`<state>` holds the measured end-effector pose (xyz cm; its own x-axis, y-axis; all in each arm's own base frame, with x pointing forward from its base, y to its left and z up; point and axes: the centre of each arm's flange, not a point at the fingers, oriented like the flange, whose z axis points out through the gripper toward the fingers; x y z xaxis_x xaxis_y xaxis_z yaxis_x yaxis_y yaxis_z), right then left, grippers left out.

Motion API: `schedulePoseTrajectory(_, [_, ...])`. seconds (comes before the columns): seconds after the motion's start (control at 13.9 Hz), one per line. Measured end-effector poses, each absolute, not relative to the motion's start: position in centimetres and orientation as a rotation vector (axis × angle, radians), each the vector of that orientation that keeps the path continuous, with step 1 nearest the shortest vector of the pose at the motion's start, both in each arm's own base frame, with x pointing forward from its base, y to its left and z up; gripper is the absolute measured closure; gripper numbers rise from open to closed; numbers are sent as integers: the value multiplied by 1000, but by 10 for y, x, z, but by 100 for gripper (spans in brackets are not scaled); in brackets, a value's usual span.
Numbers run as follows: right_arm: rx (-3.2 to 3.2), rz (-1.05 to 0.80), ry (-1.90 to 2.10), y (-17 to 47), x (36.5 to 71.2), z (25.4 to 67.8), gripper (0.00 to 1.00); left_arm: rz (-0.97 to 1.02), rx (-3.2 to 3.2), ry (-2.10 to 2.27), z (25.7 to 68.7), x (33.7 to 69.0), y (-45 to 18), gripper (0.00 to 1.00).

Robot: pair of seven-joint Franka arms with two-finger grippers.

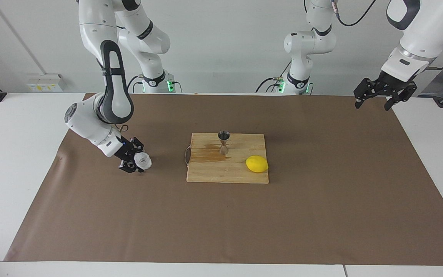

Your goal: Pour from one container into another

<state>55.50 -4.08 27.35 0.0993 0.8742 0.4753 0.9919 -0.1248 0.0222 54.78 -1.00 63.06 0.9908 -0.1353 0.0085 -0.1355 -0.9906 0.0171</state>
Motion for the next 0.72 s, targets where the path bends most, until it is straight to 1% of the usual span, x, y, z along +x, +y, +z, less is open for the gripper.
schedulePoseTrajectory(0.07, [-2089,-563,-1850,-43,556,282,4,11,3117,-212,631,548,-10,0])
schedulePoseTrajectory(0.14, [-2108,-580,-1849,-45,557,295,0,11,3117,-212,631,548,-10,0])
schedulePoseTrajectory(0.36, [-2194,-628,-1801,-52,557,339,0,11,3117,-212,631,548,-10,0])
schedulePoseTrajectory(0.72, [-2470,-485,-1621,-51,555,416,0,11,3117,-212,631,548,-10,0])
